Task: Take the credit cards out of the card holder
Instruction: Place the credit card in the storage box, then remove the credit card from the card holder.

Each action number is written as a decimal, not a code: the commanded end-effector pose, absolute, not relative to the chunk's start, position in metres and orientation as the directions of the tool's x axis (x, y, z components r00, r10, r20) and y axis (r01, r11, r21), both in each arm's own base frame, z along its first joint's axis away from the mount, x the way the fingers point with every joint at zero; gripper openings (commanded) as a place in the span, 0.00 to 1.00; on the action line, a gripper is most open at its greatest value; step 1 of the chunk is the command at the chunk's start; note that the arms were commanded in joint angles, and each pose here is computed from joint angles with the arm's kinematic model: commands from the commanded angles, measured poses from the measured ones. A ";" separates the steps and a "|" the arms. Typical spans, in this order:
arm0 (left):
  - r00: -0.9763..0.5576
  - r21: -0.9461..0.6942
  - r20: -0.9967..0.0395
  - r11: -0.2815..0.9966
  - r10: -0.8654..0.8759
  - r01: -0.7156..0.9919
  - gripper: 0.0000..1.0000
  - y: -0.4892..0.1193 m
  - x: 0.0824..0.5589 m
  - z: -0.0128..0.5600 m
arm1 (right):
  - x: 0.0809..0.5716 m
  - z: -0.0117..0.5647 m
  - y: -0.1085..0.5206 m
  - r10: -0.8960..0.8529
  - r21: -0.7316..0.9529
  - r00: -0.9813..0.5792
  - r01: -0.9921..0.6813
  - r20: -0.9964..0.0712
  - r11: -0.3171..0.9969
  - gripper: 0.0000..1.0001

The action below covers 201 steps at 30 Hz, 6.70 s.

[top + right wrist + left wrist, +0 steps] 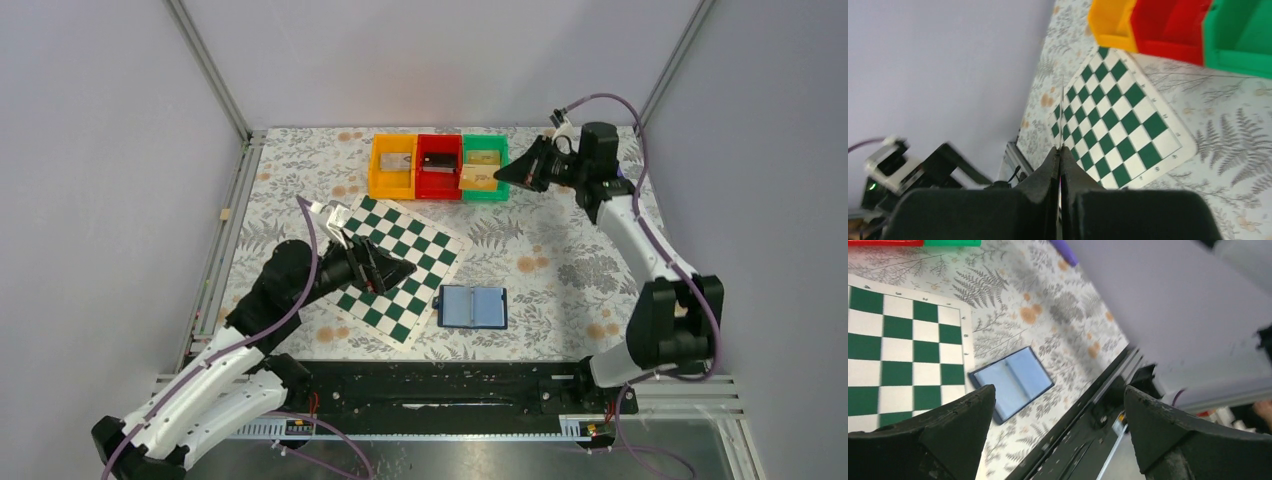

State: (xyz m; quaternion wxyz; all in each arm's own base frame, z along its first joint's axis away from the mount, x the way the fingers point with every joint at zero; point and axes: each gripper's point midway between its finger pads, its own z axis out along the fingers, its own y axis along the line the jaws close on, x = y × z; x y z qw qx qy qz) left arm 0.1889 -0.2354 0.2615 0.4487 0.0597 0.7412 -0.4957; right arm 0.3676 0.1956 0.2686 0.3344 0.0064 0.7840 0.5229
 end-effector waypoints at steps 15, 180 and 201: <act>-0.478 -0.246 -0.874 0.770 0.085 0.588 0.99 -0.165 0.170 0.229 | 0.488 0.210 0.144 0.266 0.683 -0.879 -0.087 -0.395 0.725 0.00; -0.828 -0.600 -0.553 0.643 0.098 0.476 0.68 -0.348 0.172 0.083 | 0.165 0.035 0.189 0.287 0.543 -0.892 0.056 -0.350 0.838 0.49; -0.652 -0.504 -0.743 0.766 -0.149 0.399 0.70 -0.261 0.188 0.171 | 0.165 0.043 0.192 0.091 0.262 -0.870 -0.044 -0.484 0.964 0.62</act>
